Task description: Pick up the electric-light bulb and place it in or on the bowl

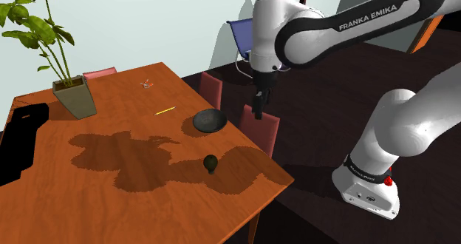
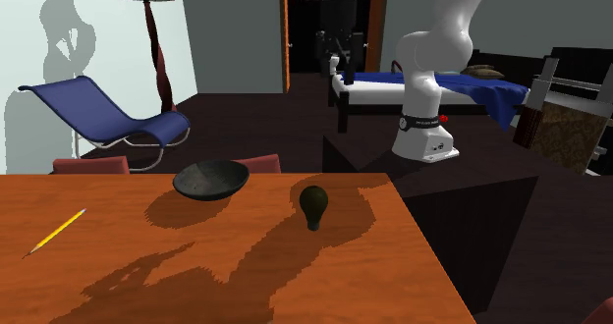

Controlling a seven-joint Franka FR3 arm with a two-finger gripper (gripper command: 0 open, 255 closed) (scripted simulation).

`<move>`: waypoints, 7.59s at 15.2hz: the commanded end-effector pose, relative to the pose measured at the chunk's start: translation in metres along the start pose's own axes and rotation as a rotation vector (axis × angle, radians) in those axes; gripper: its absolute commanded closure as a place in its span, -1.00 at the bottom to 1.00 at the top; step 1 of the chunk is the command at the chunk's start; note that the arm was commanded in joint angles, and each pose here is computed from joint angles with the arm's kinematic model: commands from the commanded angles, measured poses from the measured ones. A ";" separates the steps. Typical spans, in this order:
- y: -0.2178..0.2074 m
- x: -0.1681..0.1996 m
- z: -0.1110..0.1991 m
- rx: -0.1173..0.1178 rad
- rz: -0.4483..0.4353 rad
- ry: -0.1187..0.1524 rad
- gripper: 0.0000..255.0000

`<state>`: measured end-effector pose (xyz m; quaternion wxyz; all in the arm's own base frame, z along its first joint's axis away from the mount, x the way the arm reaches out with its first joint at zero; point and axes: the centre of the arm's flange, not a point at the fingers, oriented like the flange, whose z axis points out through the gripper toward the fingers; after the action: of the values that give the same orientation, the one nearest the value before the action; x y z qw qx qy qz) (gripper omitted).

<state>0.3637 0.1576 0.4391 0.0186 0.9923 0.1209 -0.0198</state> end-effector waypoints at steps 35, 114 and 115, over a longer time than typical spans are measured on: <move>-0.156 0.154 0.188 -0.053 -0.044 0.073 -1.00; 0.095 0.297 0.139 -0.053 -0.044 0.073 1.00; 0.095 0.297 0.139 -0.053 -0.044 0.073 1.00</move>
<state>0.6699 0.1310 0.2899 0.0402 0.9886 0.1436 0.0193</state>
